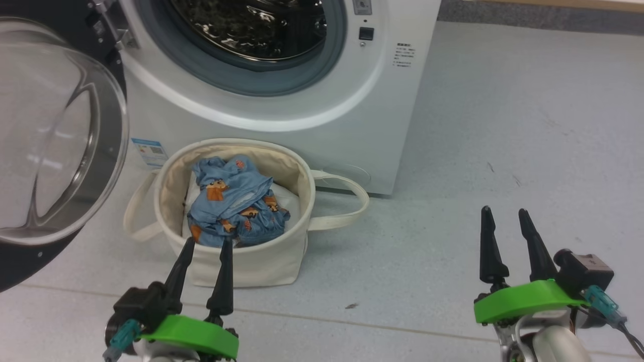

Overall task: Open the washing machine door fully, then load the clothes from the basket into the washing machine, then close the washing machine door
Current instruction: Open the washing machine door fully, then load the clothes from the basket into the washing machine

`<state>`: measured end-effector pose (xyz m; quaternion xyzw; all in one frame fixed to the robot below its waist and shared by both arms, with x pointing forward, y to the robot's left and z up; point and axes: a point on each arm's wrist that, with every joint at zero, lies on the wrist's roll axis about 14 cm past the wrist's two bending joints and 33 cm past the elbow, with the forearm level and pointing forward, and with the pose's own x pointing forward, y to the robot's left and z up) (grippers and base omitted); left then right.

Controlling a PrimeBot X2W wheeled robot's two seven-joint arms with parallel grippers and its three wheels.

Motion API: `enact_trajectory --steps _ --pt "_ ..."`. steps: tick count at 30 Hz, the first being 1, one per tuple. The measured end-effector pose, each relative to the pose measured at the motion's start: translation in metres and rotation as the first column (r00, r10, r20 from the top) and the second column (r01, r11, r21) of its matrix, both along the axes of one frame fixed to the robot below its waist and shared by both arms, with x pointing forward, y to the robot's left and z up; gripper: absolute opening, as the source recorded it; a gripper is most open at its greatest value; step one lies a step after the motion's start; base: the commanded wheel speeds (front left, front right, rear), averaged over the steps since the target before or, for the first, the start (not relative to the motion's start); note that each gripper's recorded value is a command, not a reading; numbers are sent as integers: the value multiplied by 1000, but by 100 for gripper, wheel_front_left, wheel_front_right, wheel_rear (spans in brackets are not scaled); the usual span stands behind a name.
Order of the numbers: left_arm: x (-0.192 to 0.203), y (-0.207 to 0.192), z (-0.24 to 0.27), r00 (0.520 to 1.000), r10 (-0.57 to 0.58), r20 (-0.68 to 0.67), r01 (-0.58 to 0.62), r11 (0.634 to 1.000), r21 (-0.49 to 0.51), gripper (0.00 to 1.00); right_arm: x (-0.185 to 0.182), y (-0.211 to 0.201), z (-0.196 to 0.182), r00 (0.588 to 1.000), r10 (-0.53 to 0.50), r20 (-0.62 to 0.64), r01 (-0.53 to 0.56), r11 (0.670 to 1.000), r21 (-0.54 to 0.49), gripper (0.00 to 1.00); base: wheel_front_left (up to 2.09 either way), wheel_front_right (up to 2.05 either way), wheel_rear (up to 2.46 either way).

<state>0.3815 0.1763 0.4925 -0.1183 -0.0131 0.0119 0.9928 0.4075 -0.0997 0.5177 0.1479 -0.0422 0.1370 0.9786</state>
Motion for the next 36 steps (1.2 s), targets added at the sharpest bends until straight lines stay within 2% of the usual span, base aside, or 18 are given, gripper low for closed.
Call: enact_trajectory --steps 20,29,36 --pt "11 -17 -15 998 -33 -45 35 998 49 100 -1 -22 -10 998 -61 -28 61 998 -7 100 0 0 0" --pt "16 -16 -16 998 -29 -49 31 999 23 100 2 -19 -17 998 -53 -44 53 998 -15 100 0 0 0" --pt "15 -21 -23 996 -60 -69 58 998 -34 100 2 -19 -18 998 -52 -47 51 999 -16 100 16 -14 -2"
